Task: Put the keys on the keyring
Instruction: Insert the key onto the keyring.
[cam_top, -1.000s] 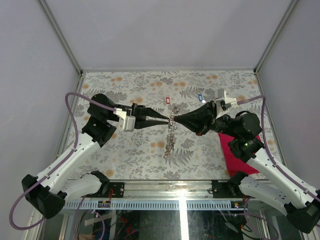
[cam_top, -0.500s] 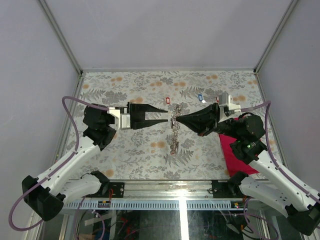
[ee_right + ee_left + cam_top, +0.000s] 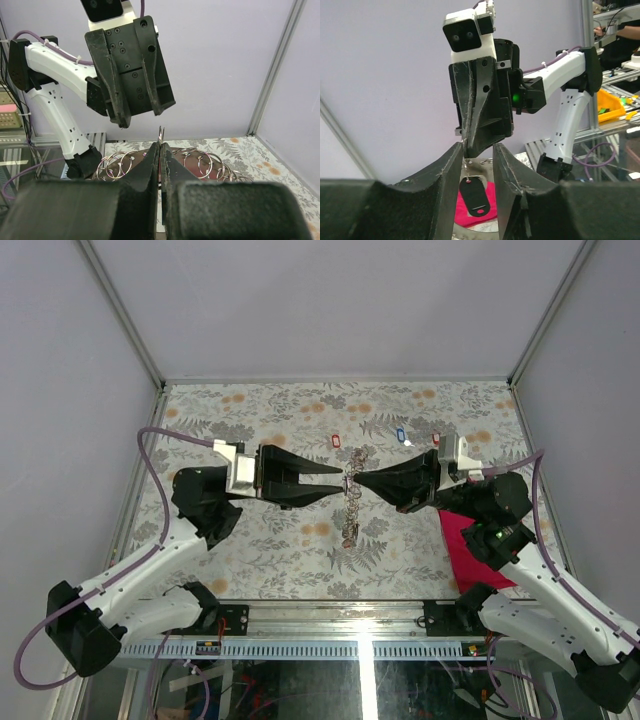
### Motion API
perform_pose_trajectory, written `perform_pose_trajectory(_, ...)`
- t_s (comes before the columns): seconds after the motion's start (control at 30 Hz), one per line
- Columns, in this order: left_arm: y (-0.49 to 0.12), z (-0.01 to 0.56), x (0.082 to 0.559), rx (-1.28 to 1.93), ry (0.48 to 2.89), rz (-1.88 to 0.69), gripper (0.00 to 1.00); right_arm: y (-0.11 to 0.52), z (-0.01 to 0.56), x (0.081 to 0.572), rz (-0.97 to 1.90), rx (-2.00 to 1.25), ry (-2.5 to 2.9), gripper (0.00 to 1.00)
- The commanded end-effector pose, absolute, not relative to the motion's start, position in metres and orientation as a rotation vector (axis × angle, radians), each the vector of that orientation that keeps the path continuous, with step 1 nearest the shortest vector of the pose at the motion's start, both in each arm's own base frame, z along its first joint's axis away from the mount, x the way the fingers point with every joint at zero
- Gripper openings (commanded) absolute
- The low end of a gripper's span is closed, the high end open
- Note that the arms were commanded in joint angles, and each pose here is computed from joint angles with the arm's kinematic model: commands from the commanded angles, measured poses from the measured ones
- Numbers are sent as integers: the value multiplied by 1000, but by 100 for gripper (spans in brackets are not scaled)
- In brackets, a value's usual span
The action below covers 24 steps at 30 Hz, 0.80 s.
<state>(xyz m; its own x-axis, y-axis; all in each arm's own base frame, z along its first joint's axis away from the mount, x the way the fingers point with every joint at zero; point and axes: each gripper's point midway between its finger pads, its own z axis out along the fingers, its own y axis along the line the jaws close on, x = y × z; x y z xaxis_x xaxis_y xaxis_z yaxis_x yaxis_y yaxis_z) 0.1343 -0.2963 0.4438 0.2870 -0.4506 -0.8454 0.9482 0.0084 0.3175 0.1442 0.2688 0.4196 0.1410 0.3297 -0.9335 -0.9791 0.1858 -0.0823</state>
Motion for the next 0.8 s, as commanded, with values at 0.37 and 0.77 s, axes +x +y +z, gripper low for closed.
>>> perform_pose_trajectory(0.37,-302,447,145,953,676,-1230,29,258,450,129,1074,-920,782,0)
perform_pose_trajectory(0.77,-307,432,146,1004,737,-1236,24,258,456,123,1086,-937,758,0)
